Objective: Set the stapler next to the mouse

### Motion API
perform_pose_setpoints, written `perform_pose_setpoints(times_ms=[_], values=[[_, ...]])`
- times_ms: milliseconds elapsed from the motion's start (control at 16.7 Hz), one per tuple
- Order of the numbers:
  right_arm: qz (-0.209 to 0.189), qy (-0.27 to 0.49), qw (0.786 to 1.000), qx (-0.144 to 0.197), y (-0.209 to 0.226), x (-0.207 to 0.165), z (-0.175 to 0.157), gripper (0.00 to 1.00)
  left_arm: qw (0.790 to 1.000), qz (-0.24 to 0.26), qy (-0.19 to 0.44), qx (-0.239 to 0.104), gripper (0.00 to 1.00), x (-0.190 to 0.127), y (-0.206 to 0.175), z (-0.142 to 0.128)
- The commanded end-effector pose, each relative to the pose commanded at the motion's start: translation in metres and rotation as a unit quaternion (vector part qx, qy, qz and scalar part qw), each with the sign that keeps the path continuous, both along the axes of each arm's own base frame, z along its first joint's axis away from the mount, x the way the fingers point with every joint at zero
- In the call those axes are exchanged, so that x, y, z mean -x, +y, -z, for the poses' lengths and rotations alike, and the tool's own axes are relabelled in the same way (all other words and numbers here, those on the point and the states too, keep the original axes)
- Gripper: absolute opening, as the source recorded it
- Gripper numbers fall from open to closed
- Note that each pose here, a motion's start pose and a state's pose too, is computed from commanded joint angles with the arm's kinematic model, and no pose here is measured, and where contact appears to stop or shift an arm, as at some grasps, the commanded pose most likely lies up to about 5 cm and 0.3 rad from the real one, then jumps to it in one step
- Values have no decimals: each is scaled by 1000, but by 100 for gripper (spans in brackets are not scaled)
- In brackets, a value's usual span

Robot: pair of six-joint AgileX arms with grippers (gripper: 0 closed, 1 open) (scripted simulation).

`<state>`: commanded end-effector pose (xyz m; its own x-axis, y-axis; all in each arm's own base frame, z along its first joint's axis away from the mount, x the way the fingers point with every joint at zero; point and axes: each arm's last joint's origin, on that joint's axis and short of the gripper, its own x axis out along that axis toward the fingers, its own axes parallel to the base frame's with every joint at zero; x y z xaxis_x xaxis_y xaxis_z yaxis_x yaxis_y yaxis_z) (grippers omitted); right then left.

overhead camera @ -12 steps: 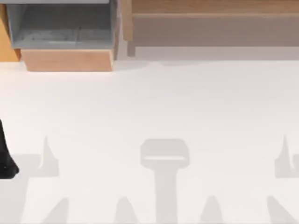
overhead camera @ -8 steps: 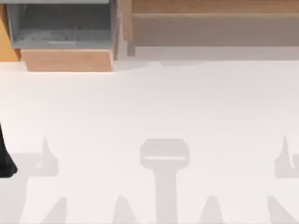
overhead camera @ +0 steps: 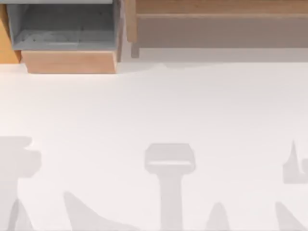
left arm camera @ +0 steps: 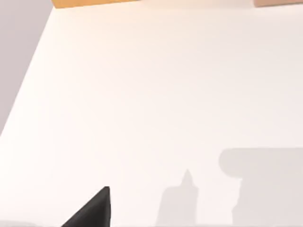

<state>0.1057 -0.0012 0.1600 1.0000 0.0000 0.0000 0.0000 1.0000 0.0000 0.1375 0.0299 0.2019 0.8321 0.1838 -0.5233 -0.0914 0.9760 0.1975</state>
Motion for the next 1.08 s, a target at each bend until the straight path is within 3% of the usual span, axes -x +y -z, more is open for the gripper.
perform_pose_setpoints(times_ms=[180,360,540,780,1080], values=[[0,0,1000,0,0,0,0,100,987,-15,159,1,100,-28,24,-1],[0,0,1000,0,0,0,0,100,954,-16,297,22,100,-54,54,8],[0,0,1000,0,0,0,0,100,917,-8,395,54,100,-73,84,19],[0,0,1000,0,0,0,0,100,881,5,464,89,100,-87,114,32],[0,0,1000,0,0,0,0,100,873,10,478,99,100,-91,122,36]])
